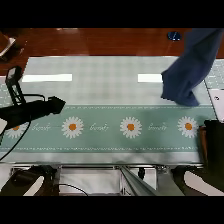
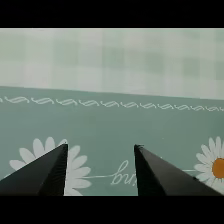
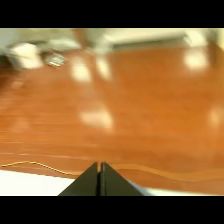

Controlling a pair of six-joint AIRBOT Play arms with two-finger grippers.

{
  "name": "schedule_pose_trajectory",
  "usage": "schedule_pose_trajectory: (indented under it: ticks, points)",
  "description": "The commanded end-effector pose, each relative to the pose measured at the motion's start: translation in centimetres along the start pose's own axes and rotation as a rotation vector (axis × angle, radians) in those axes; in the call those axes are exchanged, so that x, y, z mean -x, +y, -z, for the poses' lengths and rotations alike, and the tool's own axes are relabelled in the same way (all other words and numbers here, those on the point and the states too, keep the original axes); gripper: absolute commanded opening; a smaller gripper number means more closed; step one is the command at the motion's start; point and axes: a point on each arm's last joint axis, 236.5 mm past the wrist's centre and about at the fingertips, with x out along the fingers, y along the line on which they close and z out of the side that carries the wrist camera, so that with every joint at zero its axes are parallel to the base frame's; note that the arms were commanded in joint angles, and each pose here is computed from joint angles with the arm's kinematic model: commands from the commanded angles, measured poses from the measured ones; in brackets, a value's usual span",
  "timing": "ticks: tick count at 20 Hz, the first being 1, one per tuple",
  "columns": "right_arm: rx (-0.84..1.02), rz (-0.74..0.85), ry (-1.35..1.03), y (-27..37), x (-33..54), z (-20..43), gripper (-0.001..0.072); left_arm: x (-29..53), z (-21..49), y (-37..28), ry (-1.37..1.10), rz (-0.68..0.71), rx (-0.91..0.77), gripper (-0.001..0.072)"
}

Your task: Fold the shirts.

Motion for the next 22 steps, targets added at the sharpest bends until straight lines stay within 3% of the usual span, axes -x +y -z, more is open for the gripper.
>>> schedule_pose_trajectory:
  ticks: [1,7,12,18,22]
  points:
    - [0.109,-0.169,-0.085,8.9,3.9,-2.5,0.0015,-0.7,1.9,-1.1,0.018,0.053,0.031,0.0508]
    - [0.143,-0.421,-0.12,19.6,6.8,-2.4,0.0015,-0.9,1.1,-1.6,-0.017,0.07,0.023,0.0507]
    - [0.178,-0.577,0.056,25.8,8.0,2.8,0.0015,-1.2,1.3,-1.5,-0.006,0.065,0.026,0.0507]
    - [0.106,-0.345,0.711,18.7,2.3,25.4,0.0015,-2.0,3.2,-1.4,0.04,0.072,0.04,0.0508]
    - [-0.001,-0.118,0.932,12.5,1.1,40.1,0.0016,-3.2,6.6,-1.9,0.124,0.085,0.003,0.0508]
